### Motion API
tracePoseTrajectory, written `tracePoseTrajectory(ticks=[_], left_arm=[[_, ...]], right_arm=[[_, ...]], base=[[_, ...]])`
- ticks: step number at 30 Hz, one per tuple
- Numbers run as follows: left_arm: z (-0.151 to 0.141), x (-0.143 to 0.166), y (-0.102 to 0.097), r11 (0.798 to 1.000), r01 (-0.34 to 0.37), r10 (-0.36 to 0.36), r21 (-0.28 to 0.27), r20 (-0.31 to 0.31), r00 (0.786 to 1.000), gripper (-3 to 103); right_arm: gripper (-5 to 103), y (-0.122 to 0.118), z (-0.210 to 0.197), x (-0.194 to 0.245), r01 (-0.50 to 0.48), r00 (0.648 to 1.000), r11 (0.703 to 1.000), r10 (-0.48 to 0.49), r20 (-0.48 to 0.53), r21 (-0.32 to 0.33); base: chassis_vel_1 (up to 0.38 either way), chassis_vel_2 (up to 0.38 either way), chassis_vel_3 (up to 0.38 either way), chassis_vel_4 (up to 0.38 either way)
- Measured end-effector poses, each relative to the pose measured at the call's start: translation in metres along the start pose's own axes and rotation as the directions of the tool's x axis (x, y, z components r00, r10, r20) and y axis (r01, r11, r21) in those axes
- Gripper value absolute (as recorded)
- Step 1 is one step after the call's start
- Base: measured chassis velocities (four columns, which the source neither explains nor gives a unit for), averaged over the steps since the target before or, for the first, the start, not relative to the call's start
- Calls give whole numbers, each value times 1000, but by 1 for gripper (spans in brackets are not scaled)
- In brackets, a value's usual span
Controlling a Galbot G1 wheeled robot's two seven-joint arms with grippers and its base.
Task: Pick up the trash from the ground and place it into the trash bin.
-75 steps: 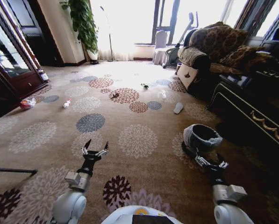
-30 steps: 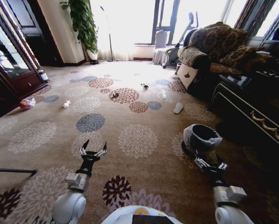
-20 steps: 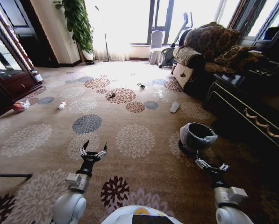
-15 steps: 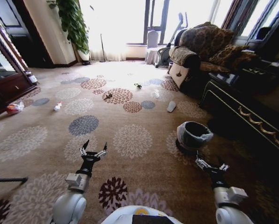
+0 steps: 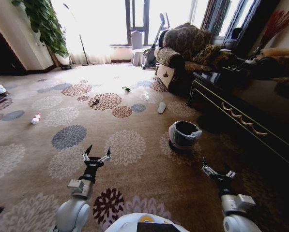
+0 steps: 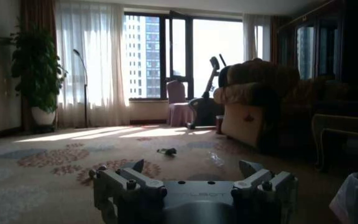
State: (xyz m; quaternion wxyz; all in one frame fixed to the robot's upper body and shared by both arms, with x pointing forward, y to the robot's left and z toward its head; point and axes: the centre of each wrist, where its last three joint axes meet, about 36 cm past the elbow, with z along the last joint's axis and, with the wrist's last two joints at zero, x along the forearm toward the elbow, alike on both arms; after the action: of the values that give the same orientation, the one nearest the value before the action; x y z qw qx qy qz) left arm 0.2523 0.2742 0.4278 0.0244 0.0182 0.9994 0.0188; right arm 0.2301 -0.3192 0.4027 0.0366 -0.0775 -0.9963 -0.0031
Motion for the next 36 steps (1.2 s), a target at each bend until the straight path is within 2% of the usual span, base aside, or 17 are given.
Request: tracePoseTrajectory(ticks=[11,25,36], left_arm=[[0,1,-2,1000,-9,9,-14,4,1000,100],[1,5,-1,999,-10,10,-50,8,1000,100],[7,8,0,996,-66,67,-68,13,998,100]], right_arm=[[100,0,-2,1,4,1000,1000,-4,-2,10],[100,5,-6,3,10,1000,1000,-10,4,19],[100,7,-2,3,12,1000,1000,-12,10,14]], base=[[-164,142,138,-161],[-306,293,295,-297],[-211,143,124,-217]])
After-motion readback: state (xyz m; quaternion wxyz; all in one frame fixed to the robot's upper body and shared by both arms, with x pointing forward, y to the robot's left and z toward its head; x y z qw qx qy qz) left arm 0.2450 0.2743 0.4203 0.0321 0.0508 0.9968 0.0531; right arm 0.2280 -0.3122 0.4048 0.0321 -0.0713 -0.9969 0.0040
